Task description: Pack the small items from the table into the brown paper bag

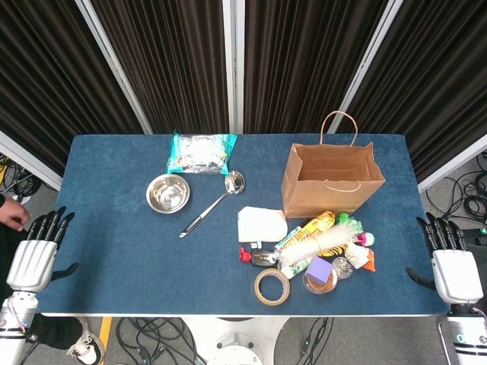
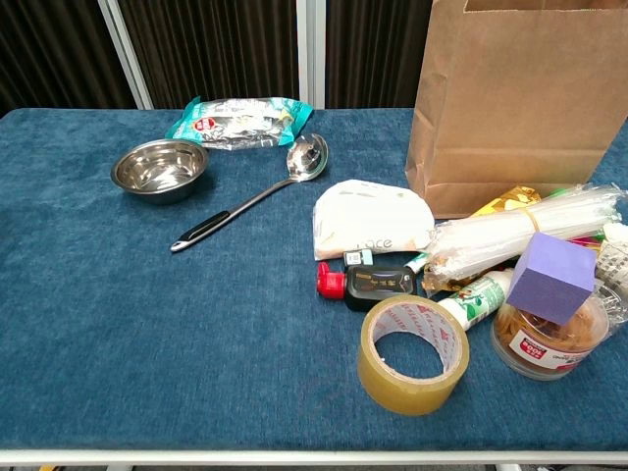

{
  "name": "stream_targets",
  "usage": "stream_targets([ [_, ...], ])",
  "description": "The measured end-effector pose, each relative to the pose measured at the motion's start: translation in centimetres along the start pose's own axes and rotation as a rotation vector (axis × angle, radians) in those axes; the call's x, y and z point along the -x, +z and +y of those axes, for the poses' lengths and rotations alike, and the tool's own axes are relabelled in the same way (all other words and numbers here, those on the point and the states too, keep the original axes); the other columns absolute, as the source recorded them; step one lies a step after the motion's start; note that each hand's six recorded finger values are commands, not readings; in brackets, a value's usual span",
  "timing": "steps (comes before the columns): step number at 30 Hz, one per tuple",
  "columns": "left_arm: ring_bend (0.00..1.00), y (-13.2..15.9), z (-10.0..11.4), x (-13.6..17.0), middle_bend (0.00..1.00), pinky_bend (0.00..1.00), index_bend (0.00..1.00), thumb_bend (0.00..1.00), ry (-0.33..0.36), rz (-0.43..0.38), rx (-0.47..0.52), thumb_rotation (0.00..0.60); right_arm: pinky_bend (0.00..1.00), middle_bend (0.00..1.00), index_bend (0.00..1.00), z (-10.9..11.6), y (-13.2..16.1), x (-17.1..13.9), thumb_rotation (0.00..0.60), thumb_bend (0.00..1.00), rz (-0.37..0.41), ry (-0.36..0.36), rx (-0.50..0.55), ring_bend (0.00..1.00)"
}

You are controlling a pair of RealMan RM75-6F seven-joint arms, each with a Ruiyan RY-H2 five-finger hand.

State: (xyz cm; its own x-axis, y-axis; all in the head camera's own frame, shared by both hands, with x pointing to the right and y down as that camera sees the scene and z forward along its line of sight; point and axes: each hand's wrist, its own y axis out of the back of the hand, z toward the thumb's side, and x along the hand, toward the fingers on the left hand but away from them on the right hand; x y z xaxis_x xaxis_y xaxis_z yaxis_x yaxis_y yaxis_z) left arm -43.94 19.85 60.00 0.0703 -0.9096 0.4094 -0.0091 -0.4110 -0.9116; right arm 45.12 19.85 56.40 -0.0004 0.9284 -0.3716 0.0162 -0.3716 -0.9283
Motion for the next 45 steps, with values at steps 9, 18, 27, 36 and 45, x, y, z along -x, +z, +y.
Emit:
stream_targets([
  [9,0.0,0.3,-0.6,0.2,0.09,0.11,0.08,0.11,-0.008,-0.009,0.004,0.6,0.0,0.0,0.0,-0.1,0.0,0.2,0.6,0.05,0.007,0.011,-0.009,0.0],
  [18,0.0,0.2,-0.8,0.3,0.09,0.11,0.08,0.11,-0.007,-0.011,0.019,0.6,0.0,0.0,0.0,-0.5,0.5,0.4,0.6,0.04,0.016,0.033,-0.01,0.0],
  [27,0.0,0.3,-0.4,0.7,0.09,0.11,0.08,0.11,0.003,-0.016,0.03,0.6,0.0,0.0,0.0,-0.4,1.6,0.7,0.6,0.04,0.052,0.067,-0.007,0.0],
  [36,0.0,0.2,-0.3,0.7,0.09,0.11,0.08,0.11,0.005,-0.012,0.034,0.6,0.0,0.06,0.01,0.0,6.1,0.8,0.6,0.05,0.237,0.046,-0.071,0.0],
  [45,0.0,-0.6,0.0,0.9,0.09,0.11,0.08,0.11,0.01,0.009,0.037,0.6,0.0,0.19,0.28,-1.6,12.8,0.1,0.6,0.05,0.501,0.101,-0.16,0.0],
])
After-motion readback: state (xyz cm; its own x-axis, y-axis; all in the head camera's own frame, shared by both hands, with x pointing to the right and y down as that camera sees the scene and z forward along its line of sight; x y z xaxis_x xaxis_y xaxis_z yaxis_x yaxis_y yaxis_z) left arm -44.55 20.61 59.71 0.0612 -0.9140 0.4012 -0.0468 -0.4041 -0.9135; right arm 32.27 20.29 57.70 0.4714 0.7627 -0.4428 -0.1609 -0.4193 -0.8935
